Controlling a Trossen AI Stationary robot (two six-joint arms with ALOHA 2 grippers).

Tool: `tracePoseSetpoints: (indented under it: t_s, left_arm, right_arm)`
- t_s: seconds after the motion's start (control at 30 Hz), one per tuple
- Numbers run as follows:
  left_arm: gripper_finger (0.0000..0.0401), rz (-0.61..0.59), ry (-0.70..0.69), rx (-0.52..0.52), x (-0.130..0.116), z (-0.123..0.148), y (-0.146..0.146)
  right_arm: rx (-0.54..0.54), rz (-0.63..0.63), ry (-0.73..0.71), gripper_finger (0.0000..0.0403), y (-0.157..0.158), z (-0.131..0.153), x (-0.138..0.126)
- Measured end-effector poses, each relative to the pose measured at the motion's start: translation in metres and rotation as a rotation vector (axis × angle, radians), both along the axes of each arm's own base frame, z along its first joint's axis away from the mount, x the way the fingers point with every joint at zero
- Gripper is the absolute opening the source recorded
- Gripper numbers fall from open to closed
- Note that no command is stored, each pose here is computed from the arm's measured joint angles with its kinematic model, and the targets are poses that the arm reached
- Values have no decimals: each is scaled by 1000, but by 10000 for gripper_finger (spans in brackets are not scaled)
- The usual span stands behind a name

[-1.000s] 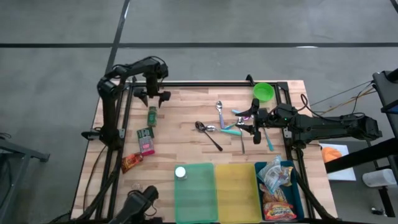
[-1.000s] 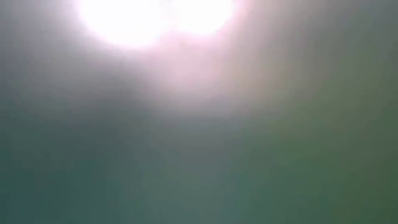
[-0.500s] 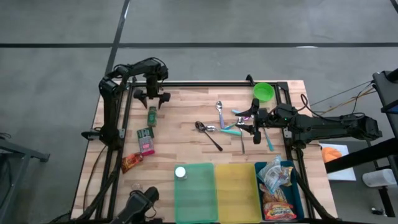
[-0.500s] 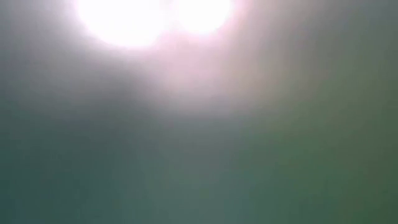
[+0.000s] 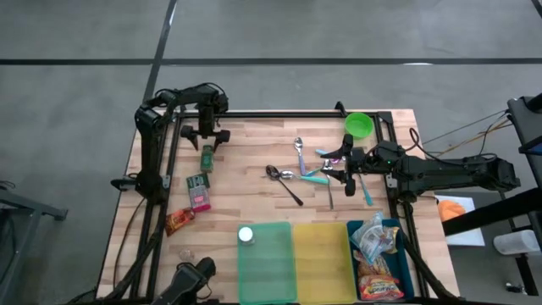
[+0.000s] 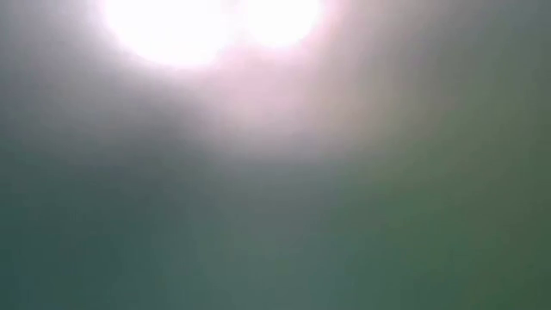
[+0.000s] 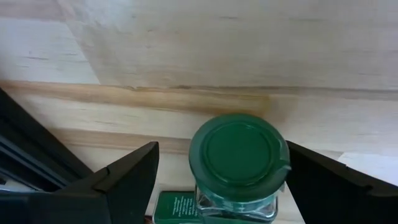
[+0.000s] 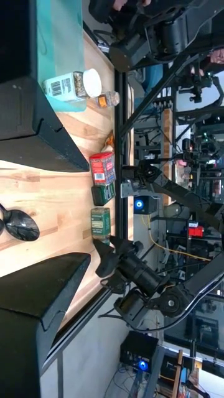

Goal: Pick & Place Food Item
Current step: Put the green seasoning bottle into the green bin

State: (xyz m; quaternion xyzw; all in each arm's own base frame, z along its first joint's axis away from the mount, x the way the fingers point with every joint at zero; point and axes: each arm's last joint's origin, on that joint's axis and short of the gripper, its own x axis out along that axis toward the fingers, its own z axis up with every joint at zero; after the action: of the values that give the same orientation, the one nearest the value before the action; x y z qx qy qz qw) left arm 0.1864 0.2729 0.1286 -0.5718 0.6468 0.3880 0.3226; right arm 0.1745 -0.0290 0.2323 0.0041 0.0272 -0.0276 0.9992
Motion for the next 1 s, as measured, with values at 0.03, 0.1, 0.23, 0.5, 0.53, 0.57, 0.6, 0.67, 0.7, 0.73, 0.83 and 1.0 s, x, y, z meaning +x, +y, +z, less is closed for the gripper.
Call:
tracePoseSetpoints:
  t_s: [0.03,0.1,0.23,0.5,0.53,0.57,0.6,0.67,0.7,0.73,0.83,1.0]
  left_arm:
    - [326,0,-1,1,0,0,0]
    - [319,-1,-8,3,1,0,0]
    - [286,3,-32,-5,2,0,0]
    - [199,4,-33,-8,2,0,0]
    - [192,4,-33,-9,2,0,0]
    - [189,4,-33,-9,2,0,0]
    - [189,4,-33,-9,2,0,0]
    - [189,6,-37,-12,2,0,0]
    - [189,9,-42,-15,2,0,0]
    - [192,9,-46,-16,2,0,0]
    - [199,10,-50,-17,2,0,0]
    - [189,11,-50,-17,2,0,0]
  right_arm:
    - [0,0,0,221,0,0,0]
    - [0,0,0,221,0,0,0]
    - [0,0,0,221,0,0,0]
    - [0,0,0,221,0,0,0]
    - [0,0,0,221,0,0,0]
    - [0,0,0,221,0,0,0]
    - [0,0,0,221,0,0,0]
    - [0,0,0,221,0,0,0]
    - [0,0,0,221,0,0,0]
    - [0,0,0,221,0,0,0]
    - [0,0,0,221,0,0,0]
    - [0,0,0,221,0,0,0]
